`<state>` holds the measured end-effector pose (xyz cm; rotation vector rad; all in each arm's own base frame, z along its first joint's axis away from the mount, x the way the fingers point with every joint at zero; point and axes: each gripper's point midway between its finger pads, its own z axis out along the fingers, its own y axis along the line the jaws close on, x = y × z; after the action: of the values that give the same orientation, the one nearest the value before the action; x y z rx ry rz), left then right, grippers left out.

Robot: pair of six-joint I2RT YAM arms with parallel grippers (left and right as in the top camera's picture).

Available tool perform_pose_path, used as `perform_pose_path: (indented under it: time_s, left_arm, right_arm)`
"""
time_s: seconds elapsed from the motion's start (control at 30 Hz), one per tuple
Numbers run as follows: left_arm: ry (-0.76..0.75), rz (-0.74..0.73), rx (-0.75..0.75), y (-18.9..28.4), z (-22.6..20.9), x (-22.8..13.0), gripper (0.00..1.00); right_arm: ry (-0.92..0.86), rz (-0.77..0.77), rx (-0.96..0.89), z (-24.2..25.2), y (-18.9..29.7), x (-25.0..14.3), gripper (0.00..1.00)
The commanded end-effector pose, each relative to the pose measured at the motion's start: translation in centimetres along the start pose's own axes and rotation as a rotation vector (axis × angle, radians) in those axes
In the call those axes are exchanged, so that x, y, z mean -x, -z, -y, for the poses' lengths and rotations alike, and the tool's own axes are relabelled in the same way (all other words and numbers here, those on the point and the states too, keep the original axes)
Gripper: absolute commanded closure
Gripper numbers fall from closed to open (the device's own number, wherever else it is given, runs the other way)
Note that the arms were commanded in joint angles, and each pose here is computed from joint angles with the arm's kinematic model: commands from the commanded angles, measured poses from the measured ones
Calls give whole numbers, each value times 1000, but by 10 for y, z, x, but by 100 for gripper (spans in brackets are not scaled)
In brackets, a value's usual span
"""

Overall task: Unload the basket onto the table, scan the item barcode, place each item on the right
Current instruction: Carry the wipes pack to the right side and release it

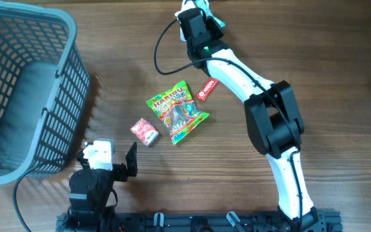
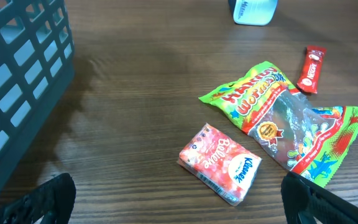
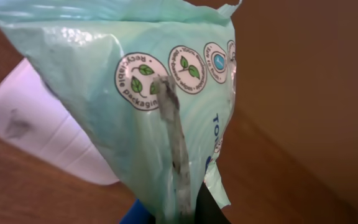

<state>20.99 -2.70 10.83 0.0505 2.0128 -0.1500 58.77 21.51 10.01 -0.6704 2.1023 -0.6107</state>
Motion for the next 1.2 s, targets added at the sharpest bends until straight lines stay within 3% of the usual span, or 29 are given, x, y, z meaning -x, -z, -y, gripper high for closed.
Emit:
perform_pose_path:
  time_s: [0.0, 0.27, 0.53, 0.77, 0.97, 1.17]
  left_arm:
    - [-13, 1, 8, -1, -2, -2, 0]
    - [-13, 1, 8, -1, -2, -2, 0]
    - [-13, 1, 8, -1, -2, -2, 0]
    - [-13, 1, 8, -1, -2, -2, 0]
    - [-13, 1, 8, -1, -2, -2, 0]
    - [-13, 1, 8, -1, -2, -2, 0]
  right_arm:
    - [-151, 27, 94, 2, -1, 16, 96]
    - [-135, -47, 178, 17, 23, 25, 96]
    - [-378, -415, 242, 57, 59, -49, 96]
    - [-713, -790, 25, 169, 52, -186, 96]
    - [-1029, -884, -174, 264, 36, -289, 96]
    - [-1149, -903, -241, 317, 22, -372, 95]
